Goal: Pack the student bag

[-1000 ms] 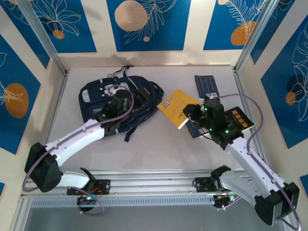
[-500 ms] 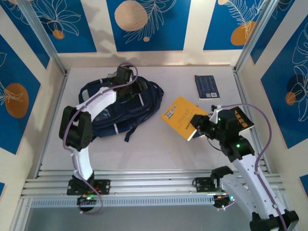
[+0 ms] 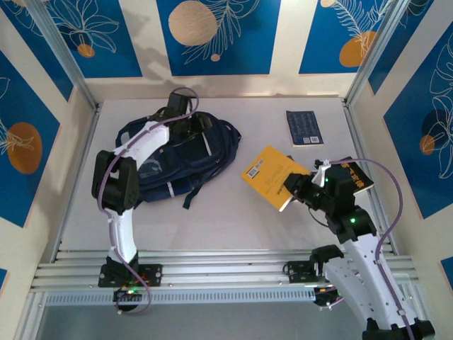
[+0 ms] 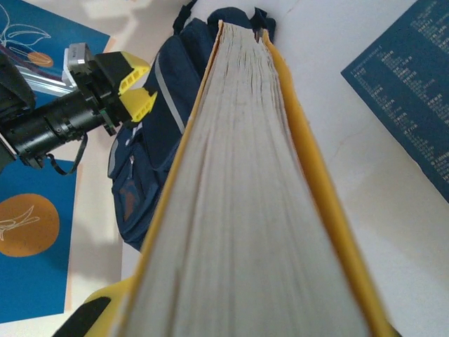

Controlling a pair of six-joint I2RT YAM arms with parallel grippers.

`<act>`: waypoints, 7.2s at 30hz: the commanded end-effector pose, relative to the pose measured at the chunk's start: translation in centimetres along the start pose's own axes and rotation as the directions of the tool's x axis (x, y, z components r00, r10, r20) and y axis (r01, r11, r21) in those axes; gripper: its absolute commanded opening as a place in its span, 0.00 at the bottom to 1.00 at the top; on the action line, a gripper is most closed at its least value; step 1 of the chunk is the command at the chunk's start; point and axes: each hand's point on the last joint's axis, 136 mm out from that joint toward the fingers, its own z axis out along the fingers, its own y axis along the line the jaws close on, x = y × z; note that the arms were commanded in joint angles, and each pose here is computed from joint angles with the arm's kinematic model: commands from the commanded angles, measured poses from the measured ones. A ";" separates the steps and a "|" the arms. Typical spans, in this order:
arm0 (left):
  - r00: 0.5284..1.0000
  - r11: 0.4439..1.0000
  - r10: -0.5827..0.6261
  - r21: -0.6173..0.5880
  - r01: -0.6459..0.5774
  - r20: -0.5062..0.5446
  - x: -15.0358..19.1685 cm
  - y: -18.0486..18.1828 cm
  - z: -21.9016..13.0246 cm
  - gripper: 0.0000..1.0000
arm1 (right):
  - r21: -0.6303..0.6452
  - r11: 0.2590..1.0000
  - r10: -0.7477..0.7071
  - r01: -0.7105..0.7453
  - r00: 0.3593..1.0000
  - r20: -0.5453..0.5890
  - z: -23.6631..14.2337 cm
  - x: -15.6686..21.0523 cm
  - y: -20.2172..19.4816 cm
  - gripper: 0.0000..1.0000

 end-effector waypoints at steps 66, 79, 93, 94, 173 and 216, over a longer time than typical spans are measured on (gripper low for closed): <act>0.826 0.827 0.544 0.259 -0.499 -0.148 6.7 -10.4 -15.6 0.00 | 0.020 0.981 -0.193 0.192 0.981 0.023 -4.6 -1.1 3.2 0.00; 0.786 0.716 0.618 0.402 -0.571 0.015 7.9 -12.6 -23.6 0.00 | -0.359 0.933 -0.072 -0.014 0.971 -0.226 -2.2 2.9 7.6 0.00; 0.800 0.687 0.600 0.498 -0.530 0.023 8.1 -14.3 -24.0 0.00 | -0.338 0.941 -0.082 -0.018 0.957 -0.278 2.4 5.0 7.7 0.00; 0.800 0.688 0.599 0.497 -0.529 0.023 8.0 -14.3 -24.0 0.00 | -0.327 0.945 -0.084 -0.012 0.957 -0.277 2.8 5.1 7.8 0.00; 0.797 0.526 0.600 0.717 -0.457 0.067 9.1 -18.3 -26.9 0.00 | -0.021 0.997 -0.079 0.078 0.910 -0.408 28.3 11.9 13.2 0.44; 0.953 0.913 0.300 -0.306 -0.271 0.051 -0.5 7.0 -14.7 0.00 | 0.608 0.792 -0.013 0.055 0.997 -0.074 11.7 -10.0 -9.5 0.93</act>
